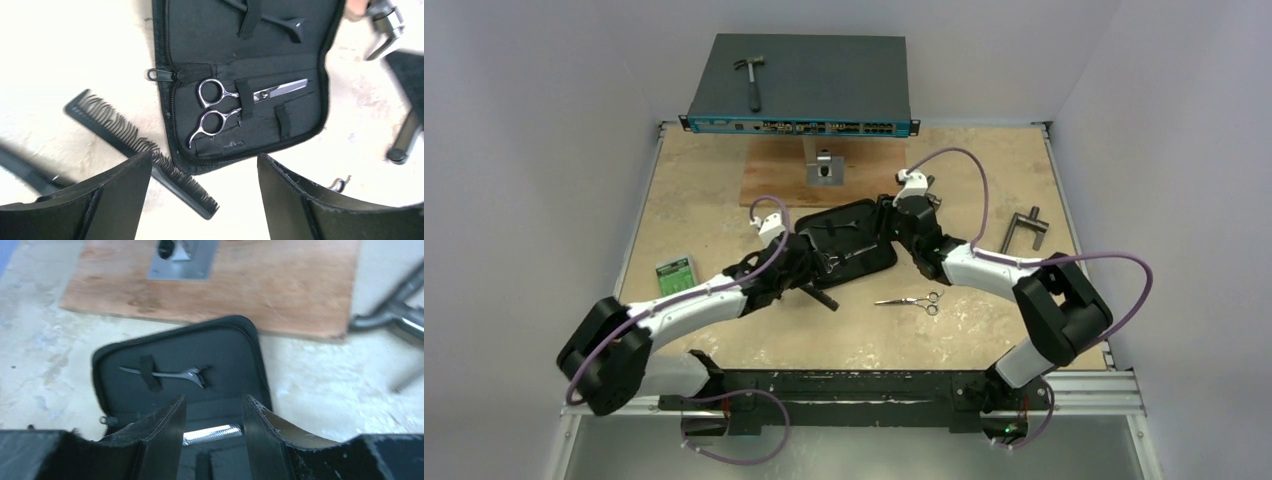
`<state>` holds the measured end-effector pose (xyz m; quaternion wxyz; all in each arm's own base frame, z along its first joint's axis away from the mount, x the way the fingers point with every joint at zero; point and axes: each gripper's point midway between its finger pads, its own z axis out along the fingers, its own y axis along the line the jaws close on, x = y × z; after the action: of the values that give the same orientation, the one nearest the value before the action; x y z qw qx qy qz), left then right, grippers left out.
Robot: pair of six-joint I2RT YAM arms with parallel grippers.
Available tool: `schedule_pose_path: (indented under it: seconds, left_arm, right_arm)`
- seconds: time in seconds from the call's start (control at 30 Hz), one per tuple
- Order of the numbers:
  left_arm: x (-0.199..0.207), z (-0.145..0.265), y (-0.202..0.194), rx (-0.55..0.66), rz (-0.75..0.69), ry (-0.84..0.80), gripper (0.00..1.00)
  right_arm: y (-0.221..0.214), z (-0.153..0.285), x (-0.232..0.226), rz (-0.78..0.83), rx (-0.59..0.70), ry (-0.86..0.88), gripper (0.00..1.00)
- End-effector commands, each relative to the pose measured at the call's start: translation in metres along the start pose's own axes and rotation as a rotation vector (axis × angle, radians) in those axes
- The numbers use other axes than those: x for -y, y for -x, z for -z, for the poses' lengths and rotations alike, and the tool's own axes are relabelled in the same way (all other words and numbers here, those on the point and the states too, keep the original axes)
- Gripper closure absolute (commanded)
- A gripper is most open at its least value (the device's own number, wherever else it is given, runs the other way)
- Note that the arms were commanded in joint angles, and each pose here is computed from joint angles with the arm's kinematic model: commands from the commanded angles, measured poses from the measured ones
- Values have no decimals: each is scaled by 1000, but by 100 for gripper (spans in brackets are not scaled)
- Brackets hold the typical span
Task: Sort the hair-cutting tools
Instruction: Place the haircut tool in the hairdressing tool bag.
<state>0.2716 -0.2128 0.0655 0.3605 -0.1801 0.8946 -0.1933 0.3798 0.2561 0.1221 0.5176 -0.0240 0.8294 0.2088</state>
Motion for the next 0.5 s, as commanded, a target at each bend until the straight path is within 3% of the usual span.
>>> schedule_pose_path:
  seconds: [0.0, 0.27, 0.47]
  left_arm:
    - [-28, 34, 21, 80, -7, 83, 22]
    - [-101, 69, 18, 143, 86, 309, 25]
    - [-116, 69, 19, 139, 171, 387, 23]
  right_arm:
    - [-32, 15, 40, -58, -50, -144, 55]
    - [-66, 29, 50, -119, -98, -141, 57]
    - [-71, 31, 45, -134, -119, -114, 57]
